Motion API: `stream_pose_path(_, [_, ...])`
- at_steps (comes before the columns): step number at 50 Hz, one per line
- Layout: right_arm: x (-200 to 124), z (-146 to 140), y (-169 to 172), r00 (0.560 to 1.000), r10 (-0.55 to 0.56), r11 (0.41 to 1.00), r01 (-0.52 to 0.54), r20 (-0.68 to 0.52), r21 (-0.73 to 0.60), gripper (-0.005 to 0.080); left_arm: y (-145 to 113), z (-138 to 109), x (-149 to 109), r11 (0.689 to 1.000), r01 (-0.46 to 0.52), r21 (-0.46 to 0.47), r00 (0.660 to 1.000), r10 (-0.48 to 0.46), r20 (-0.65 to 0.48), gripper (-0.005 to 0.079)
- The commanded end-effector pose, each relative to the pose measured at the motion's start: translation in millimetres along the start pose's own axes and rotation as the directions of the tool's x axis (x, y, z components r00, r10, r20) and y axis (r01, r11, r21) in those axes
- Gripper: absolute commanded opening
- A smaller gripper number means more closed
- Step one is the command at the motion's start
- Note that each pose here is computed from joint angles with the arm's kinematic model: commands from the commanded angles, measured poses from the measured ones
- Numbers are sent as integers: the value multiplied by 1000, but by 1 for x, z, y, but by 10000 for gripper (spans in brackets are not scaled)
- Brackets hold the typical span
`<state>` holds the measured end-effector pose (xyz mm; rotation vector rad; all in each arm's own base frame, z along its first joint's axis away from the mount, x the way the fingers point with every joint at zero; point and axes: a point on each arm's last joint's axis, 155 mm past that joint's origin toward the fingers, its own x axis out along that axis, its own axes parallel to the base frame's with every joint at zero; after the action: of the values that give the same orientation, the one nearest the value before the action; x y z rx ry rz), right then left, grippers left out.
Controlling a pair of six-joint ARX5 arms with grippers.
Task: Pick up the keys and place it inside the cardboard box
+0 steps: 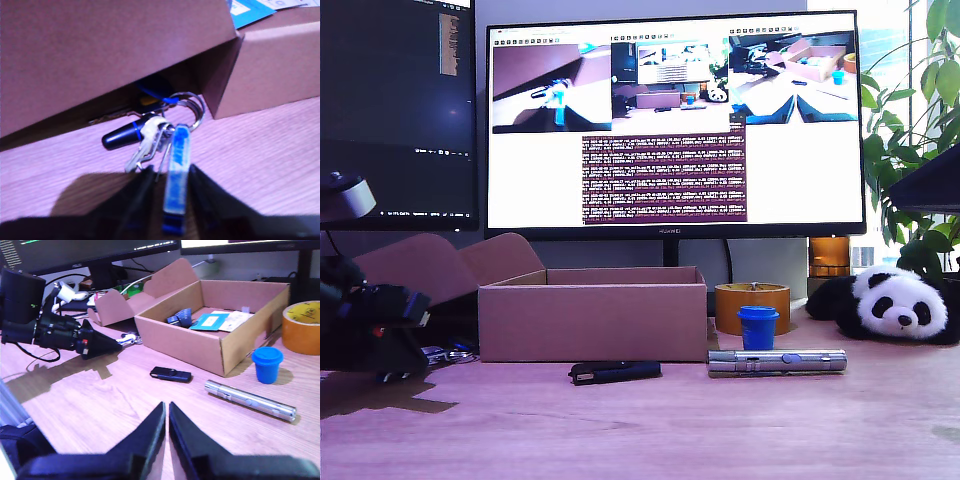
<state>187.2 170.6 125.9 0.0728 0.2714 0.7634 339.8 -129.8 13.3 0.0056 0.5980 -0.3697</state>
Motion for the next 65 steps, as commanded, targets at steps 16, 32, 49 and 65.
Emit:
stream_pose_path(16, [2, -5, -3, 1000, -11, 1000, 11, -10, 0, -13, -4, -27, 0, 1000, 23, 15, 997, -22, -80, 33])
stream_pose_path(32, [2, -5, -3, 1000, -12, 1000, 12, -10, 0, -13, -14, -25, -6, 997, 74, 16, 994, -72, -87, -19])
stream_pose_path(49, [2, -5, -4, 1000, -21, 1000, 21, -9, -1, -13, -16, -10, -25, 997, 75, 20, 995, -73, -74, -19])
stream_pose_path(65, [1, -5, -8, 999, -38, 999, 38, -7, -1, -13, -32, 28, -56, 993, 110, 52, 993, -111, 35, -19])
